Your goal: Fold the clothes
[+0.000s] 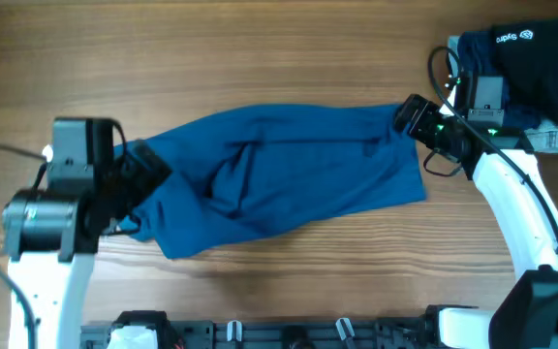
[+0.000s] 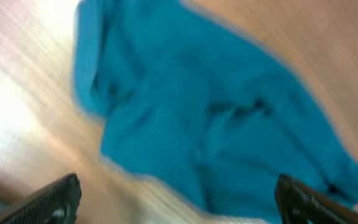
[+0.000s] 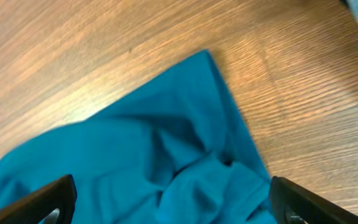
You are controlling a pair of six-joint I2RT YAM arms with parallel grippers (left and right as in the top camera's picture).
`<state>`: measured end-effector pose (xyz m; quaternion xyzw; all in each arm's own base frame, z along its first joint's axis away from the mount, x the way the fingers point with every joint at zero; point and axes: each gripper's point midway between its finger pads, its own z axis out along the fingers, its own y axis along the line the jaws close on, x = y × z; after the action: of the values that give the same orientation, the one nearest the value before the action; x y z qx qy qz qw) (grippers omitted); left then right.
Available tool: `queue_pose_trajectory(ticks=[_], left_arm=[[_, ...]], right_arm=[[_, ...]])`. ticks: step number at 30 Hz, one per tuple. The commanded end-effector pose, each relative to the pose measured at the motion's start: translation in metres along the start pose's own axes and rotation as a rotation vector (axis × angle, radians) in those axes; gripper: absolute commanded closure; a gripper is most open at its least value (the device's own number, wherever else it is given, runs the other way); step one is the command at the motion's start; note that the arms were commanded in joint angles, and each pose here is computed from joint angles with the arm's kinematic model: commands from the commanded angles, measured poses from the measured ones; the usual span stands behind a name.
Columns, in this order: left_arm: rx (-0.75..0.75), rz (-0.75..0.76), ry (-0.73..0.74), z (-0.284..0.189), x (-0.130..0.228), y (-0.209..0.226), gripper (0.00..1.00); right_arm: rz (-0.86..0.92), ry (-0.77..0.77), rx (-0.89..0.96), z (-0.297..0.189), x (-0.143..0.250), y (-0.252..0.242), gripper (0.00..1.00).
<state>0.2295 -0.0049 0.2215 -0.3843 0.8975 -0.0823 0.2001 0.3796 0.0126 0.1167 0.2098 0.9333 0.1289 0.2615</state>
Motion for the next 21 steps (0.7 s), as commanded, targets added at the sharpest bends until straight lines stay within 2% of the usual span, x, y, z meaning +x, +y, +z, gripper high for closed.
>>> queue_pose_trajectory(ticks=[1, 3, 5, 8, 12, 14, 16, 21], left_arm=[[-0.003, -0.203, 0.088, -0.023, 0.037, 0.024, 0.00], [0.021, -0.312, 0.100, -0.025, 0.066, 0.050, 0.04], [0.089, -0.372, 0.129, -0.008, 0.086, 0.056, 0.09], [0.171, -0.380, 0.185, 0.031, 0.100, 0.048, 0.11], [0.137, -0.386, 0.185, 0.086, 0.104, 0.055, 0.12], [0.067, -0.345, 0.148, 0.103, 0.102, 0.069, 0.11], [-0.002, -0.218, 0.128, 0.113, 0.098, 0.078, 0.08], [-0.233, -0.132, 0.111, 0.133, 0.090, 0.110, 0.04]], right_arm=[[-0.036, 0.014, -0.044, 0.000, 0.001, 0.008, 0.00], [-0.114, 0.026, -0.123, -0.002, 0.003, 0.022, 0.01], [-0.119, 0.032, -0.136, -0.002, 0.004, 0.024, 0.01], [-0.144, 0.034, -0.146, -0.002, 0.005, 0.026, 0.01], [-0.143, 0.037, -0.145, -0.002, 0.006, 0.026, 0.00], [-0.144, 0.037, -0.145, -0.002, 0.006, 0.026, 0.01], [-0.144, 0.036, -0.145, -0.002, 0.006, 0.026, 0.00], [-0.144, 0.035, -0.145, -0.002, 0.005, 0.026, 0.01]])
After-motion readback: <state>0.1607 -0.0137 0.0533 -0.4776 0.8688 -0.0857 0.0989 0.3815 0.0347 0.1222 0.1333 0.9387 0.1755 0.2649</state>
